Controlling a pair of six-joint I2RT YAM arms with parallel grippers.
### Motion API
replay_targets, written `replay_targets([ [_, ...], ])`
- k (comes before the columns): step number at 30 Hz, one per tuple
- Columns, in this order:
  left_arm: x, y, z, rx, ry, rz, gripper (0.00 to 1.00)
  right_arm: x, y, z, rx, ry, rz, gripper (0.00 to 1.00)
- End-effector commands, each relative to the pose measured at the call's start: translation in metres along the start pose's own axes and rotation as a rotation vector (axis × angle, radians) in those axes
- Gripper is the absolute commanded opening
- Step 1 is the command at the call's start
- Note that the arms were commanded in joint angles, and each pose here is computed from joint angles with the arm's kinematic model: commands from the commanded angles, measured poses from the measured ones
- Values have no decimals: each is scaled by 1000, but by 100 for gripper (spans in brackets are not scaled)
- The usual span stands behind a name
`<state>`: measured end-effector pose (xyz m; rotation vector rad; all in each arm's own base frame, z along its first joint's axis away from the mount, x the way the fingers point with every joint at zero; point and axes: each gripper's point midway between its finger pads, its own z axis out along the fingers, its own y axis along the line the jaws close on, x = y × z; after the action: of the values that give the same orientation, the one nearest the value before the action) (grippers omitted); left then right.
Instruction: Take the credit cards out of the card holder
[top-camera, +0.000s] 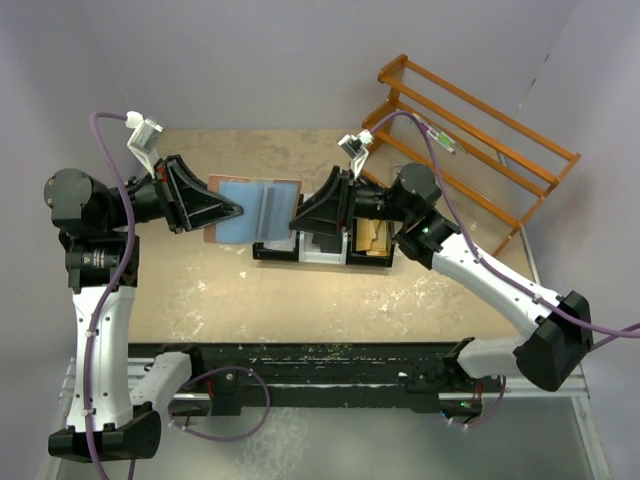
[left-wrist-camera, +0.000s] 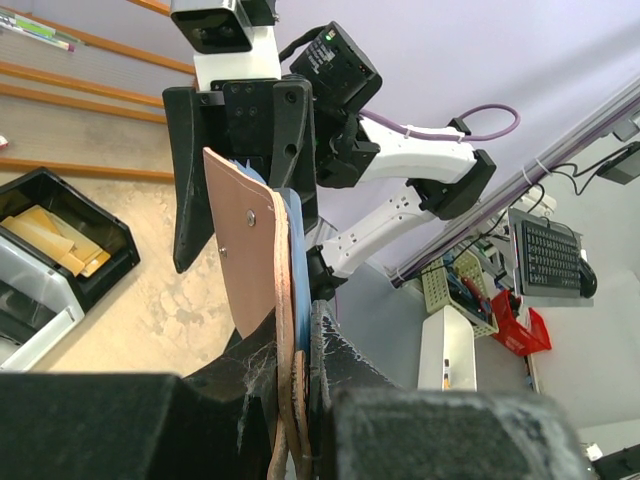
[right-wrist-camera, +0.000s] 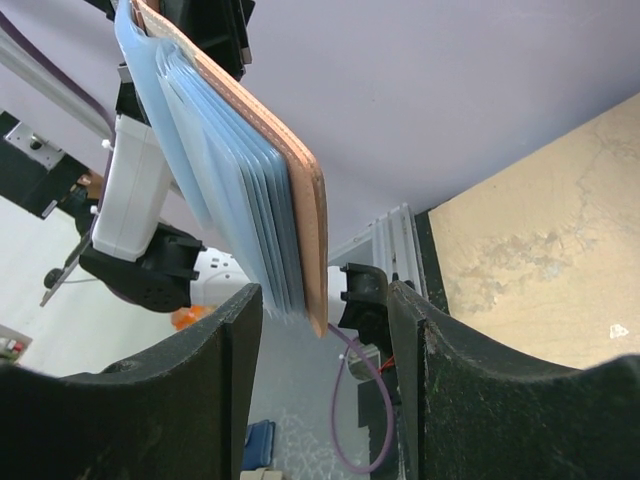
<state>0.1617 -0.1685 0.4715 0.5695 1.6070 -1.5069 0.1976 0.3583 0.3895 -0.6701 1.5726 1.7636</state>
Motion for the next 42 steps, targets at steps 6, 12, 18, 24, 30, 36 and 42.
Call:
replay_targets([
  [6,-9,-17,-1,13,-15,70,0,-9,28,-6,-83,-18,-87,55],
  [12,-9,-20,-2,15,-15,76,0,-7,25,-10,-73,-11,-90,54],
  [18,-9,-19,-1,13,-17,74,0,-7,26,-10,-78,-10,-88,52],
  [24,-9,-20,-2,14,-17,74,0,-14,29,-7,-88,-18,-93,52],
  [30,-9,-19,-1,12,-19,72,0,-25,27,-1,-88,-52,-105,51],
  [36,-9,-18,-1,12,-17,70,0,-31,20,6,-72,-65,-88,52],
  [42,-8,-15,-1,11,-15,66,0,-32,29,19,-102,-60,-88,59],
])
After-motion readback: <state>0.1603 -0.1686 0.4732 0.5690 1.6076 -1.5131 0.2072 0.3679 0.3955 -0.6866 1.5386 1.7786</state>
